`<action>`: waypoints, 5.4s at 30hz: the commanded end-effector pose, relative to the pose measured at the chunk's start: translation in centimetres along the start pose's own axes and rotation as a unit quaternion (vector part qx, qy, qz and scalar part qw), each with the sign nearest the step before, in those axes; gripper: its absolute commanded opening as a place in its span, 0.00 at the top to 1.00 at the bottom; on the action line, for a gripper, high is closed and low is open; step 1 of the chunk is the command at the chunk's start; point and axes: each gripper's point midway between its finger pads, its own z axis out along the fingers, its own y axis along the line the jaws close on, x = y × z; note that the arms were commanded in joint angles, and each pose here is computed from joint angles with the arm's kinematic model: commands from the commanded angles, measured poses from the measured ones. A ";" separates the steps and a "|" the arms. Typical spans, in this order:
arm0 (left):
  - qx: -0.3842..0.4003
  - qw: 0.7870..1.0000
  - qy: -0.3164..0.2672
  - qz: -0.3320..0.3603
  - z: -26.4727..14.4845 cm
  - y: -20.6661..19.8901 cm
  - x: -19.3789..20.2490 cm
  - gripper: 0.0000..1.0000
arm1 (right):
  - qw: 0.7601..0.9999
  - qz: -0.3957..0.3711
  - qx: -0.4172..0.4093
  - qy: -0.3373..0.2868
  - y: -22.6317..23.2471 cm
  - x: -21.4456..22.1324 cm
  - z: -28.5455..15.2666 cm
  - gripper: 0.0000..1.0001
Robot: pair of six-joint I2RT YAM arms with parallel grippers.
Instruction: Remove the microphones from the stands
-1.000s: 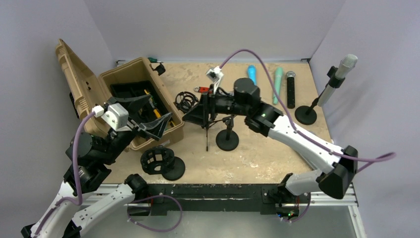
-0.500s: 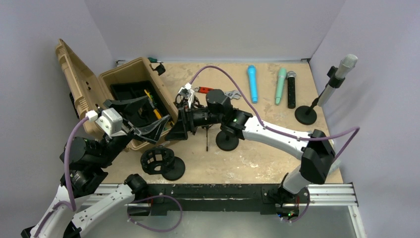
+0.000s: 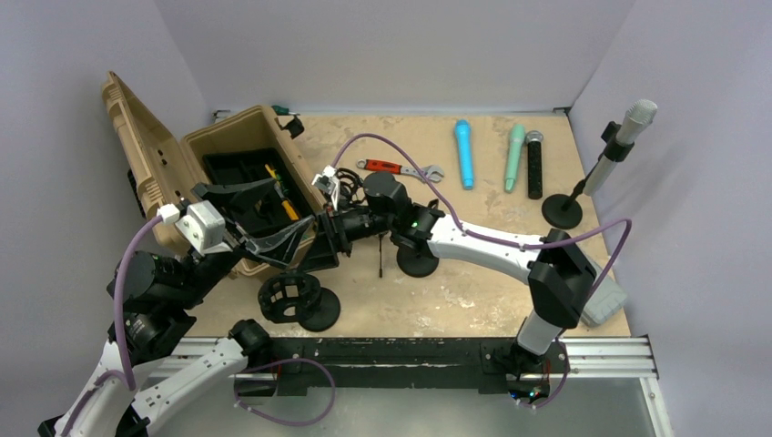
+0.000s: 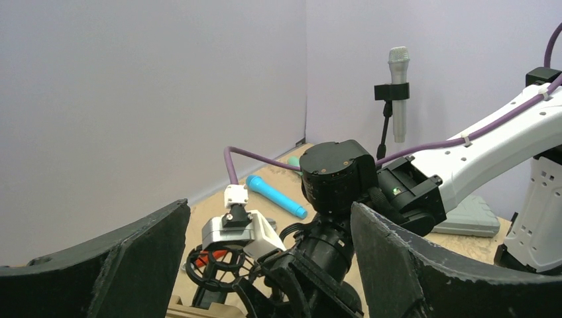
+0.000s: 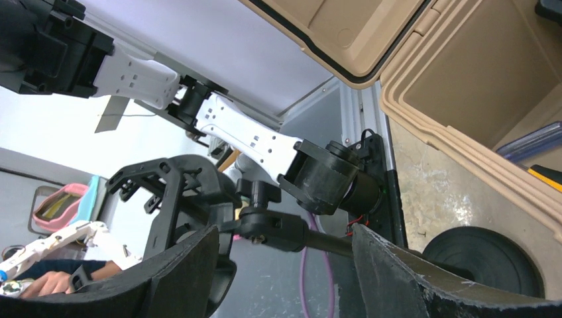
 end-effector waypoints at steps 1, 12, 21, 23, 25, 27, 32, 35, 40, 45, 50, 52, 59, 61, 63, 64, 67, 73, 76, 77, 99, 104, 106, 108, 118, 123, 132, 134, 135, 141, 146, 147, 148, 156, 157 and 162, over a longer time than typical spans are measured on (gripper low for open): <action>0.007 1.000 -0.022 0.000 0.1 -0.2 -1.8 0.11 | 0.999 -0.019 -0.034 0.007 1.4 -0.4 0.9 0.28; 0.009 1.000 -0.021 -0.003 0.1 -0.3 -1.8 0.11 | 1.000 -0.014 -0.024 0.010 0.6 -0.6 1.8 0.28; 0.010 1.000 -0.021 -0.005 0.1 -0.4 -1.8 0.11 | 0.999 -0.005 0.052 0.013 -2.6 0.4 1.6 0.32; 0.010 1.000 -0.021 -0.005 0.1 -0.4 -1.8 0.11 | 0.998 0.001 0.067 0.016 -3.6 1.1 1.5 0.34; 0.011 1.000 -0.021 -0.005 0.1 -0.4 -1.8 0.11 | 0.996 0.008 0.084 0.021 -4.7 1.8 1.4 0.35; 0.011 1.000 -0.020 -0.005 0.2 -0.4 -1.7 0.11 | 0.994 0.013 0.101 0.025 -5.7 2.5 1.3 0.36; 0.012 1.000 -0.018 -0.007 0.3 -0.4 -1.7 0.11 | 0.990 0.018 0.136 0.034 -7.5 4.0 0.5 0.36; 0.013 1.000 -0.017 -0.007 0.3 -0.5 -1.6 0.11 | 0.989 0.027 0.141 0.041 -8.1 5.1 0.3 0.36; 0.013 1.000 -0.014 -0.008 0.5 -0.5 -1.4 0.11 | 0.986 0.038 0.151 0.051 -9.4 6.8 0.0 0.37; 0.014 1.000 -0.011 -0.009 0.7 -0.5 -1.2 0.11 | 0.984 0.044 0.161 0.058 -10.6 7.9 -0.1 0.37; 0.014 1.000 -0.007 -0.010 0.9 -0.5 -1.0 0.11 | 0.984 0.046 0.162 0.062 -11.1 8.4 0.0 0.37; 0.015 1.000 -0.006 -0.010 0.9 -0.5 -0.9 0.11 | 0.983 0.046 0.166 0.059 -11.5 8.3 0.1 0.37; 0.016 1.000 -0.004 -0.010 1.0 -0.5 -0.8 0.11 | 0.976 0.043 0.203 0.068 -13.6 9.3 -0.2 0.37; 0.016 1.000 -0.004 -0.010 1.0 -0.6 -0.8 0.11 | 0.974 0.044 0.212 0.071 -14.2 9.7 -0.4 0.37; 0.016 1.000 -0.004 -0.010 1.0 -0.6 -0.8 0.11 | 0.973 0.044 0.213 0.073 -14.4 10.0 -0.4 0.37; 0.017 1.000 -0.004 -0.011 1.0 -0.6 -0.8 0.11 | 0.973 0.045 0.214 0.074 -14.5 10.1 -0.4 0.37; 0.018 1.000 -0.004 -0.011 1.1 -0.6 -0.8 0.11 | 0.973 0.044 0.217 0.073 -14.8 10.0 -0.3 0.37; 0.019 1.000 -0.002 -0.012 1.1 -0.7 -0.7 0.11 | 0.971 0.012 0.230 0.060 -13.5 7.2 -0.4 0.37; 0.021 1.000 -0.002 -0.013 1.1 -0.7 -0.7 0.11 | 0.969 -0.026 0.243 0.036 -11.1 3.7 -1.2 0.36; 0.021 1.000 -0.002 -0.013 1.1 -0.7 -0.7 0.11 | 0.967 -0.041 0.250 0.021 -10.1 2.2 -1.6 0.34; 0.029 0.999 -0.009 -0.019 0.9 -1.1 -1.1 0.11 | 0.679 -0.145 0.624 -0.359 -2.1 -12.2 -31.3 0.14; 0.036 0.999 -0.014 -0.023 0.8 -1.4 -1.4 0.11 | 0.482 -0.116 0.744 -0.447 -0.9 -9.1 -42.6 0.10; 0.037 0.999 -0.015 -0.025 0.7 -1.4 -1.5 0.11 | 0.428 -0.112 0.766 -0.466 -0.9 -8.5 -45.9 0.10; 0.038 0.999 -0.019 -0.027 0.5 -1.5 -1.7 0.11 | 0.383 -0.098 0.784 -0.479 -1.3 -8.4 -48.9 0.10; 0.048 0.998 -0.016 -0.036 0.8 -1.9 -1.3 0.11 | 0.195 -0.041 0.849 -0.489 -0.7 -10.0 -61.2 0.07; 0.047 0.998 -0.015 -0.034 0.8 -1.9 -1.2 0.11 | 0.165 -0.031 0.853 -0.493 0.6 -11.6 -64.8 0.04; 0.046 0.998 0.007 -0.034 1.9 -2.0 0.2 0.11 | 0.139 -0.056 0.869 -0.471 1.0 -13.0 -70.0 0.02; 0.046 0.998 0.013 -0.033 2.1 -2.0 0.6 0.11 | 0.142 -0.057 0.871 -0.466 0.2 -13.2 -70.7 0.02; 0.046 0.998 0.016 -0.032 2.3 -2.0 0.8 0.11 | 0.145 -0.057 0.871 -0.466 -0.1 -13.2 -71.0 0.02; 0.046 0.998 0.035 -0.031 3.1 -2.0 2.0 0.12 | 0.175 -0.058 0.868 -0.460 -2.7 -13.7 -72.0 0.04; 0.042 0.998 0.037 -0.026 3.1 -1.9 2.1 0.12 | 0.193 -0.057 0.870 -0.450 -4.8 -13.2 -71.8 0.12; 0.040 0.998 0.037 -0.024 3.0 -1.8 2.1 0.12 | 0.193 -0.055 0.871 -0.448 -5.0 -13.0 -71.8 0.15; 0.039 0.998 0.037 -0.022 3.0 -1.8 2.1 0.12 | 0.196 -0.055 0.871 -0.447 -5.3 -12.8 -71.7 0.18; 0.043 0.998 0.036 -0.021 2.8 -1.9 1.9 0.12 | 0.181 -0.058 0.872 -0.451 -4.4 -10.9 -71.2 0.61; 0.044 0.998 0.035 -0.020 2.8 -1.9 1.8 0.12 | 0.184 -0.061 0.871 -0.452 -4.1 -11.0 -71.1 0.66; 0.045 0.998 0.031 -0.019 2.6 -2.0 1.5 0.12 | 0.181 -0.072 0.861 -0.469 -1.5 -11.2 -70.6 0.84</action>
